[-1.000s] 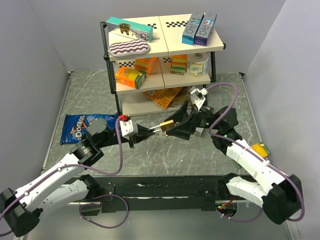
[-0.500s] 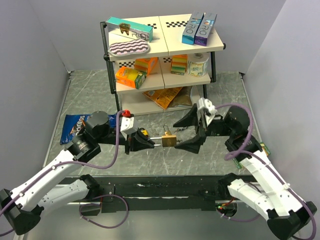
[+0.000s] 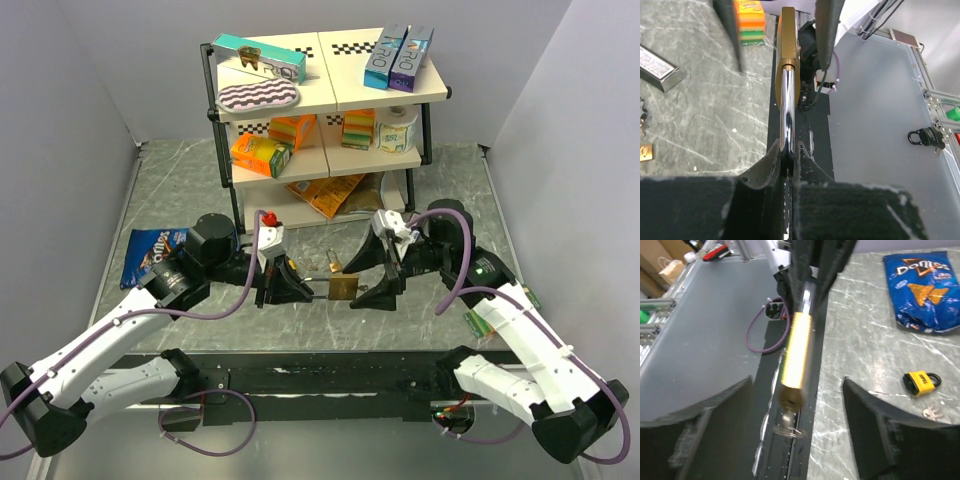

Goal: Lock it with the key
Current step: Lock the lock.

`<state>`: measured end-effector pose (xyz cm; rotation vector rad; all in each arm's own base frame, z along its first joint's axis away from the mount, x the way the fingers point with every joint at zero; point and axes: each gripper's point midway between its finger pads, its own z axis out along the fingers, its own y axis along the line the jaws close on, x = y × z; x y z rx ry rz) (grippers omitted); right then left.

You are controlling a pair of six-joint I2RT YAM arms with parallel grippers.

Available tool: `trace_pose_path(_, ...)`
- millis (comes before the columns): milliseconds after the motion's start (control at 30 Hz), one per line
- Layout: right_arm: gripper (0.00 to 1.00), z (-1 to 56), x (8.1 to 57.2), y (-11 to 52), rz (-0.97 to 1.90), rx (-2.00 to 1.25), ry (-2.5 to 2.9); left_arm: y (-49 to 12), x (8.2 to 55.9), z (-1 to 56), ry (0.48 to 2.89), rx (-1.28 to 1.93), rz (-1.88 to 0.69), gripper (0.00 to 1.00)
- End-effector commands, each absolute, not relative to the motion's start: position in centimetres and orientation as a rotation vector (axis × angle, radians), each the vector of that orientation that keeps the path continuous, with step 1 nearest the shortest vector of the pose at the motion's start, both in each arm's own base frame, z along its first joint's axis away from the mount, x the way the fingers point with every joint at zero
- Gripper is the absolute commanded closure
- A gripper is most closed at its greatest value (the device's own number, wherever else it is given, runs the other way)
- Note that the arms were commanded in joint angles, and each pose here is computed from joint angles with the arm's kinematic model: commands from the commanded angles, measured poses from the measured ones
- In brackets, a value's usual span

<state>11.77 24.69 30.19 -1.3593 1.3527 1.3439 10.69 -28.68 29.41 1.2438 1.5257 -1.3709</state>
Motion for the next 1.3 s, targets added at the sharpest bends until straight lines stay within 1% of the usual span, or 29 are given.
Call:
trace_pose_path(0,0.26,31.8,10.3,25.1,1.364,-1.423,1.236,-29.1,10.8,33.9,1.37,1.221,-1.353,0.99)
trace_pose_path(133,0.37,31.1,9.9,25.6,1.365,-1.459,1.235,-29.1,10.8,34.0,1.362,1.21,-1.361,0.99)
trace_pose_path(167,0.43,31.1,9.8,25.6,1.363,-1.464,1.229,-29.1,10.7,34.1,1.356,1.21,-1.362,0.99)
trace_pose_path(233,0.48,30.9,9.7,25.8,1.363,-1.472,1.232,-29.1,10.8,34.2,1.349,1.209,-1.361,0.99)
trace_pose_path(400,0.55,30.9,9.6,26.1,1.366,-1.482,1.22,-29.2,10.6,34.2,1.342,1.214,-1.37,0.99)
trace_pose_path(500,0.66,30.9,9.5,26.2,1.387,-1.48,1.224,-29.2,10.6,34.3,1.331,1.21,-1.366,0.99)
trace_pose_path(533,0.73,31.1,9.5,26.3,1.385,-1.479,1.213,-29.2,10.6,34.3,1.327,1.209,-1.366,0.99)
trace_pose_path(600,0.82,31.1,9.4,26.4,1.398,-1.476,1.218,-29.3,10.7,34.2,1.331,1.203,-1.363,0.99)
trace_pose_path(633,0.92,31.2,9.4,26.4,1.398,-1.476,1.209,-29.3,10.9,34.3,1.332,1.193,-1.356,0.99)
trace_pose_path(700,1.0,31.0,9.2,26.5,1.417,-1.472,1.221,-29.4,11.1,34.4,1.329,1.179,-1.357,0.99)
trace_pose_path(867,1.0,31.4,8.8,27.0,1.446,-1.475,1.175,-29.8,11.5,34.7,1.306,1.155,-1.34,0.99)
trace_pose_path(1033,1.0,32.2,8.0,27.3,1.544,-1.471,1.152,-30.2,11.1,33.8,1.276,1.204,-1.304,0.99)
trace_pose_path(1267,1.0,33.0,7.6,27.7,1.576,-1.487,1.114,-30.8,10.4,32.7,1.275,1.235,-1.32,0.99)
